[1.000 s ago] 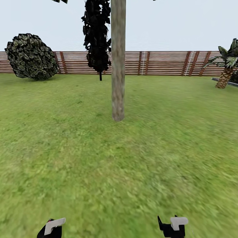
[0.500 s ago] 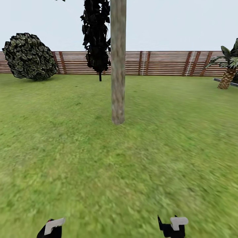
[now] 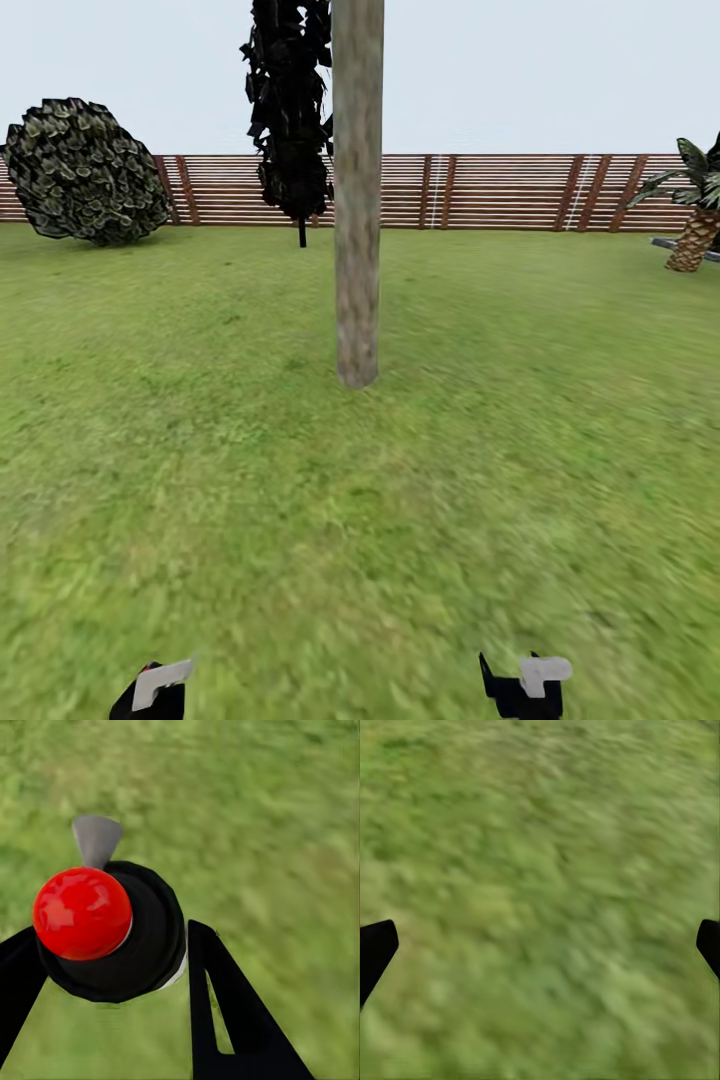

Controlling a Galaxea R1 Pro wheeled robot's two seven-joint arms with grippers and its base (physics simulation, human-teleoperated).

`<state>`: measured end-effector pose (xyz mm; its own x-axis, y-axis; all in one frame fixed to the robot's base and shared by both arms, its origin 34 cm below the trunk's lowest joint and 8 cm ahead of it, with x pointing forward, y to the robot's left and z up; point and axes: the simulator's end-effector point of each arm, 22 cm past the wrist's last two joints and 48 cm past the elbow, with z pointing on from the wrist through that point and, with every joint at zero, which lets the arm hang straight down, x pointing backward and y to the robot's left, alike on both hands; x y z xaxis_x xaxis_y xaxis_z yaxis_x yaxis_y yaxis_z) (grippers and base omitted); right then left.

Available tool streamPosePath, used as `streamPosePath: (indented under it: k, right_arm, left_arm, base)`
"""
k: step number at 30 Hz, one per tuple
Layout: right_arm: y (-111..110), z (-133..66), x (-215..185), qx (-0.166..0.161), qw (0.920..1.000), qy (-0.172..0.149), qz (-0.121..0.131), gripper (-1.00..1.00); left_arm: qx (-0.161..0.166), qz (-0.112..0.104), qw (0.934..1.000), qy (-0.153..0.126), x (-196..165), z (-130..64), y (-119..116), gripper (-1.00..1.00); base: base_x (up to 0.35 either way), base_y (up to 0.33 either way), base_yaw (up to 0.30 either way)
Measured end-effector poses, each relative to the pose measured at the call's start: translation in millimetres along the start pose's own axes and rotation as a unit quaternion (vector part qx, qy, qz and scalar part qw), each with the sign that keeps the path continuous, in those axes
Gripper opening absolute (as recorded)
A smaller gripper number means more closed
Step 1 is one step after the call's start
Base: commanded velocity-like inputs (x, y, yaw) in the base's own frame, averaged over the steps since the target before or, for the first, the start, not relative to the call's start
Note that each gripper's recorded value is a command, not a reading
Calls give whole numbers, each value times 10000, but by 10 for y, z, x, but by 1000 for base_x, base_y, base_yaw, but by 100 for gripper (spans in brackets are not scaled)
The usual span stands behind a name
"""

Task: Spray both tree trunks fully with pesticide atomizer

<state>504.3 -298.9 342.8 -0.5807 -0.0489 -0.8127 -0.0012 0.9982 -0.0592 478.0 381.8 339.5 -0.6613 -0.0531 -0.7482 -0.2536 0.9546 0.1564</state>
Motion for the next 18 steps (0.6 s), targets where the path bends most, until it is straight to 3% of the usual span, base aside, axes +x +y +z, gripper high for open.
streamPosePath:
  k: [18]
  right_arm:
    - [-13,-16,24,2,10000,13,-14,100]
  left_arm:
    - [66,17,9999,78,74,-22,-57,-100]
  base:
    - [337,0,0]
